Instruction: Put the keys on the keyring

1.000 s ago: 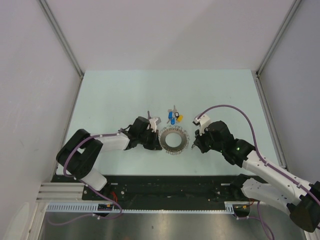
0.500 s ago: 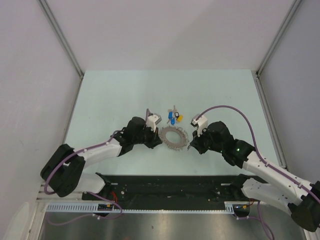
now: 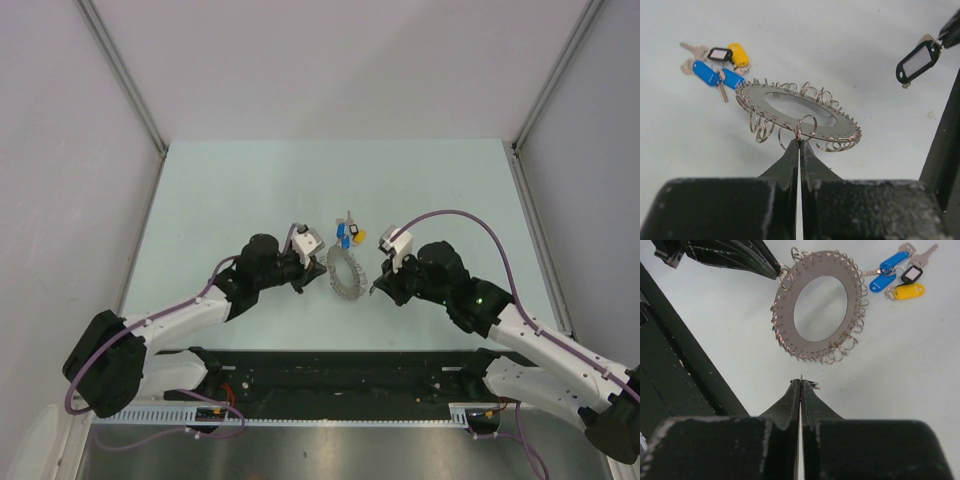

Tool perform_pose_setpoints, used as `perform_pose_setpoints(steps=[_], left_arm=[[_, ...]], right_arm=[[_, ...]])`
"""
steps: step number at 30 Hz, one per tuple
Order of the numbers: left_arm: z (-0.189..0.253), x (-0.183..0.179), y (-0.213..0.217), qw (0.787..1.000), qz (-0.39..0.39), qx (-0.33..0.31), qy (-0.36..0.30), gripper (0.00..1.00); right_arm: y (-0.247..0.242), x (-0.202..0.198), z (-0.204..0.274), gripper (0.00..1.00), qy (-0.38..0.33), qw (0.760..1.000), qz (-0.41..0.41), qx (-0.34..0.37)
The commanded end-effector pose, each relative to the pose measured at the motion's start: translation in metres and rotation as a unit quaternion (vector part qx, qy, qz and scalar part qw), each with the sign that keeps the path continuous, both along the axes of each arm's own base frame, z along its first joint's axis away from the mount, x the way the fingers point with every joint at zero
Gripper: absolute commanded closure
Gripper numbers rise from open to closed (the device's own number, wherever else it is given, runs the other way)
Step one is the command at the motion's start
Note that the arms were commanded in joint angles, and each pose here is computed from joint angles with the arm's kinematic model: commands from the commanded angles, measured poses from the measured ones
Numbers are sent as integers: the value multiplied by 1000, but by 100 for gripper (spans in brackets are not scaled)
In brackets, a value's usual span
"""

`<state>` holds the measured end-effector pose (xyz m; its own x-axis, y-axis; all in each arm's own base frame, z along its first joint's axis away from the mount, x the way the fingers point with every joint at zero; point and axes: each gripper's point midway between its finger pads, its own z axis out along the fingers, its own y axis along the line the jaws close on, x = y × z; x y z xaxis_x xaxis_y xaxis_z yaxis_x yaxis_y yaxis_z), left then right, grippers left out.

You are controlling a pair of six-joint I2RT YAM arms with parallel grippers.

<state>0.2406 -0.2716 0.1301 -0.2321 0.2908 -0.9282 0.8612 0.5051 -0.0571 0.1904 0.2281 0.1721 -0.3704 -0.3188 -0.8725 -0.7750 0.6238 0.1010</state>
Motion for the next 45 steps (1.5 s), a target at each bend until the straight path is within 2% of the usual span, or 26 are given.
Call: perform_pose_setpoints(steps=[1, 5, 7, 10, 13, 16, 20, 27, 29, 31, 32, 38, 43, 45], left_arm=[[57, 9, -18, 987, -68, -32, -140, 100], [75, -3, -29, 974, -139, -75, -163, 100], [78, -2, -32, 972, -149, -92, -159, 100], [64, 2, -35, 979, -139, -89, -116, 100], [32, 14, -27, 994, -71, -65, -41, 100], [-7, 11, -16, 999, -22, -37, 33, 100], [-30, 0, -6, 993, 34, -46, 99, 100], [-72, -17, 25, 976, 107, 19, 189, 100], [-73, -23, 24, 973, 109, 12, 201, 99], [-70, -24, 21, 974, 103, -1, 202, 96], [-71, -28, 20, 974, 97, -3, 207, 89], [-58, -31, 20, 976, 89, -8, 200, 62], [-37, -12, 27, 980, 118, 6, 159, 59], [-40, -11, 25, 979, 114, 19, 166, 59]], right_arm=[[13, 6, 47, 100, -62, 997, 22, 41], [15, 9, 56, 100, -76, 996, 29, 41], [14, 11, 53, 100, -77, 996, 27, 33], [11, 13, 49, 100, -74, 997, 20, 24], [8, 13, 42, 100, -66, 998, 13, 12], [7, 14, 35, 100, -57, 998, 8, 0], [8, 15, 24, 100, -43, 999, 9, -13], [15, 15, 10, 100, -20, 999, 16, -24], [17, 14, 5, 100, -13, 999, 19, -28], [19, 14, 1, 100, -8, 999, 21, -32], [20, 15, 0, 100, -8, 999, 21, -32], [20, 14, -2, 100, -6, 999, 20, -36], [18, 14, -2, 100, -6, 999, 16, -39], [18, 15, -3, 100, -6, 999, 14, -41]])
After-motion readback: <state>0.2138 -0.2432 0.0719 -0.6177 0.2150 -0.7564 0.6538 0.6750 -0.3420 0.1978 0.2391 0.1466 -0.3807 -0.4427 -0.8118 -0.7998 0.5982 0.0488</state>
